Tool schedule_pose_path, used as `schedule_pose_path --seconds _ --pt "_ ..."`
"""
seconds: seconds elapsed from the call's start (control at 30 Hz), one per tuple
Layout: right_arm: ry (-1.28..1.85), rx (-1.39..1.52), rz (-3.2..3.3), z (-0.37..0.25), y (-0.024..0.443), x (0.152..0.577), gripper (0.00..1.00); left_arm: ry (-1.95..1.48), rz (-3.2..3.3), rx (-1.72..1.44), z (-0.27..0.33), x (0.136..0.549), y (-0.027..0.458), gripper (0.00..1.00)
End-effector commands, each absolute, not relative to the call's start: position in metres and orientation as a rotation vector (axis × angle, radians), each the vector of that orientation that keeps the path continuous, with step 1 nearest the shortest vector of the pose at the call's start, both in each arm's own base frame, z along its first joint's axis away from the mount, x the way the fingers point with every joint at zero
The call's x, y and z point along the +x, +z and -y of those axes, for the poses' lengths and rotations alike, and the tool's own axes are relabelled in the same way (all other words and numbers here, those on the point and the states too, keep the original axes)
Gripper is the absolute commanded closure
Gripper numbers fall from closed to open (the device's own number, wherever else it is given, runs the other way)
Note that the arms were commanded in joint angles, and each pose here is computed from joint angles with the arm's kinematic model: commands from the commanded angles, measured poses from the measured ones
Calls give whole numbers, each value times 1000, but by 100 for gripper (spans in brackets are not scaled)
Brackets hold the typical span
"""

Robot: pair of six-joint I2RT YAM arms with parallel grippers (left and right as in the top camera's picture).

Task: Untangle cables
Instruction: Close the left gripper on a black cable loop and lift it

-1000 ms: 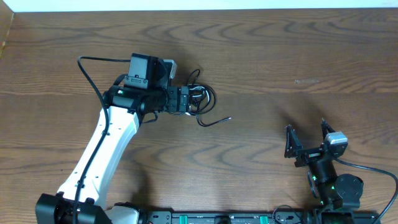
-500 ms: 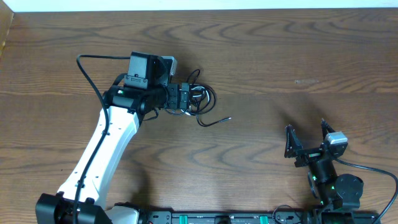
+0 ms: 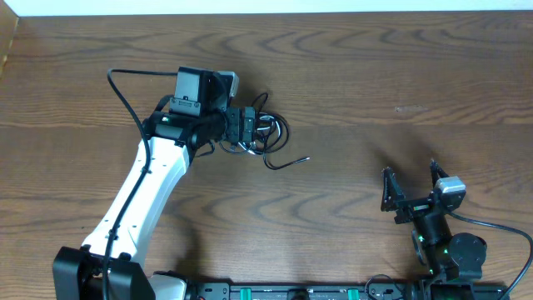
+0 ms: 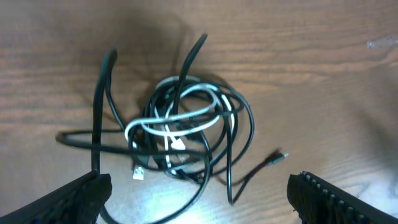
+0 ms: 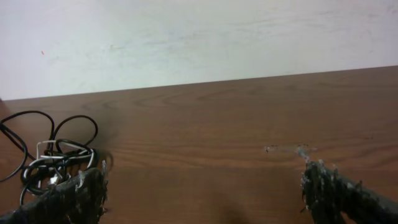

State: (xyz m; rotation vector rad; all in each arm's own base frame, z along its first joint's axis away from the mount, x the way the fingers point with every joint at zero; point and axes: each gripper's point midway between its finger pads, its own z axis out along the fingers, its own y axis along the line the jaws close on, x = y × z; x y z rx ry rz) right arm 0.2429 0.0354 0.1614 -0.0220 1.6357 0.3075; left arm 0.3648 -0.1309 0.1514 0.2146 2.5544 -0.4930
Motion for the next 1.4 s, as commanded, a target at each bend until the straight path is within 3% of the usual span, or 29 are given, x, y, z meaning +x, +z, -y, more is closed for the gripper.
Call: schedule_pose_path --seconds 0.0,0.47,0.93,0.97,1.07,1.37 --pt "290 -28 -1635 -34 161 243 1 -468 -2499 289 132 375 162 4" --pt "290 -28 -1635 -34 161 243 1 -463 -2556 289 133 378 139 5" --pt "290 -28 -1635 -34 161 243 1 -195 -2643 133 97 388 107 5" --pt "290 -28 -1635 -34 161 243 1 -194 -2645 134 97 388 107 7" --pt "290 -28 -1635 -34 161 243 1 -192 -2661 135 97 384 101 28" --pt "290 -28 -1635 -34 161 243 1 -178 -2738 135 93 368 74 30"
